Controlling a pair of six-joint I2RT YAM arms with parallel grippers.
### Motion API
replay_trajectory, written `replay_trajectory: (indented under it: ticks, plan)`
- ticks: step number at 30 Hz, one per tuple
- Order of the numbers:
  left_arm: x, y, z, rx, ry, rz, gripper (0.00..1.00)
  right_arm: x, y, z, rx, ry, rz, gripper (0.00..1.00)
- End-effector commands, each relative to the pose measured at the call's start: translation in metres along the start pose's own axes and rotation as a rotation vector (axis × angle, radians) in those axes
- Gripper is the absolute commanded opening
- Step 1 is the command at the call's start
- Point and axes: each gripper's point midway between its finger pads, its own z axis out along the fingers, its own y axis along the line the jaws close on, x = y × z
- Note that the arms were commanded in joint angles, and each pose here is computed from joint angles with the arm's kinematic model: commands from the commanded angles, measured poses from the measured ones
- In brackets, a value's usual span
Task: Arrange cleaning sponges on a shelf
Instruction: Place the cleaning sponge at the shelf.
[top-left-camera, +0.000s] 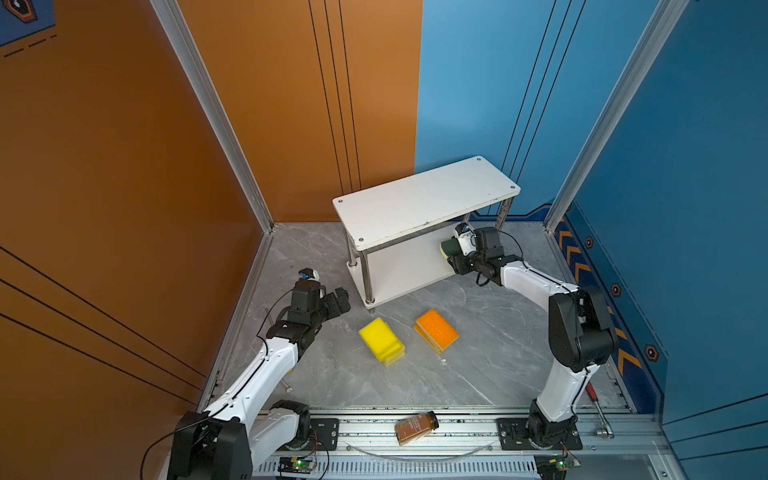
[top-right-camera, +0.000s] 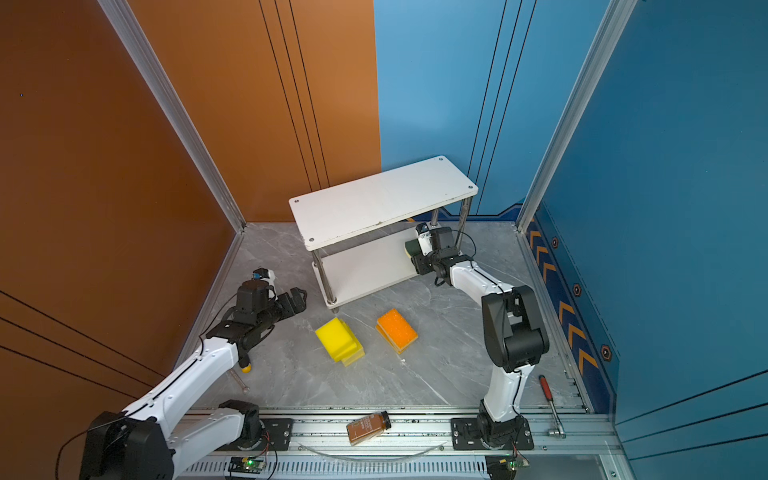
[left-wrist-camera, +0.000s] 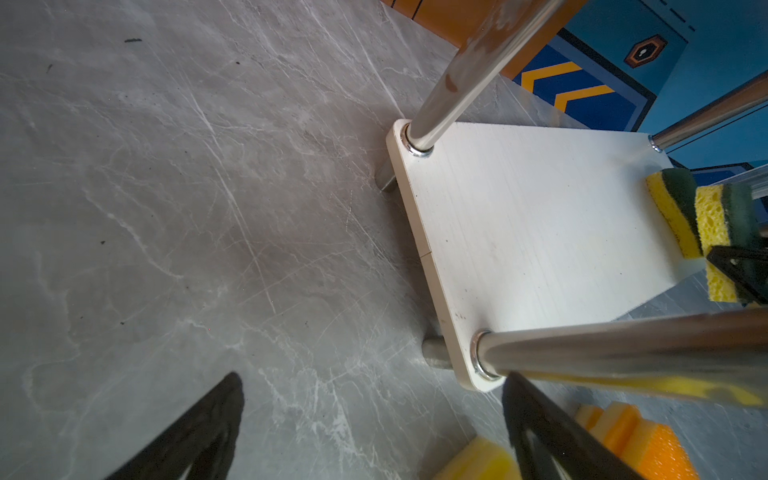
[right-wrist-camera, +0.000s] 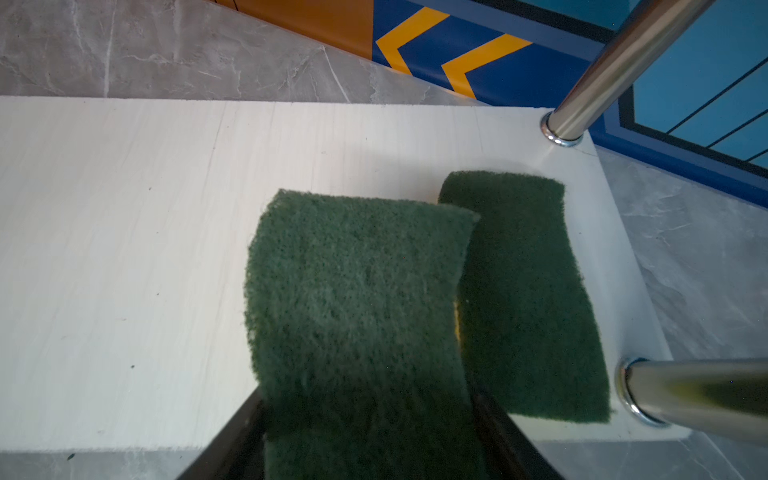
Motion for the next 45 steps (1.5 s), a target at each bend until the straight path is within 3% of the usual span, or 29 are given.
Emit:
replay_trajectory:
  ticks: [1,10,23,45]
  plan:
    - [0.006,0.006,-0.001,-0.016,0.021,0.001,0.98,-0.028,0.001,0.004,-0.013,-0.083,0.01,0.64]
    - [0.006,0.011,-0.005,-0.029,0.014,0.001,0.98,-0.031,0.017,0.017,-0.025,-0.072,-0.016,0.65]
    - [0.006,0.016,-0.009,-0.036,0.009,-0.006,0.98,-0.018,0.01,0.041,0.02,-0.011,-0.023,0.68]
    - [0.009,0.019,-0.009,-0.038,0.013,-0.012,0.98,0.0,-0.006,0.044,0.055,0.054,-0.023,0.74]
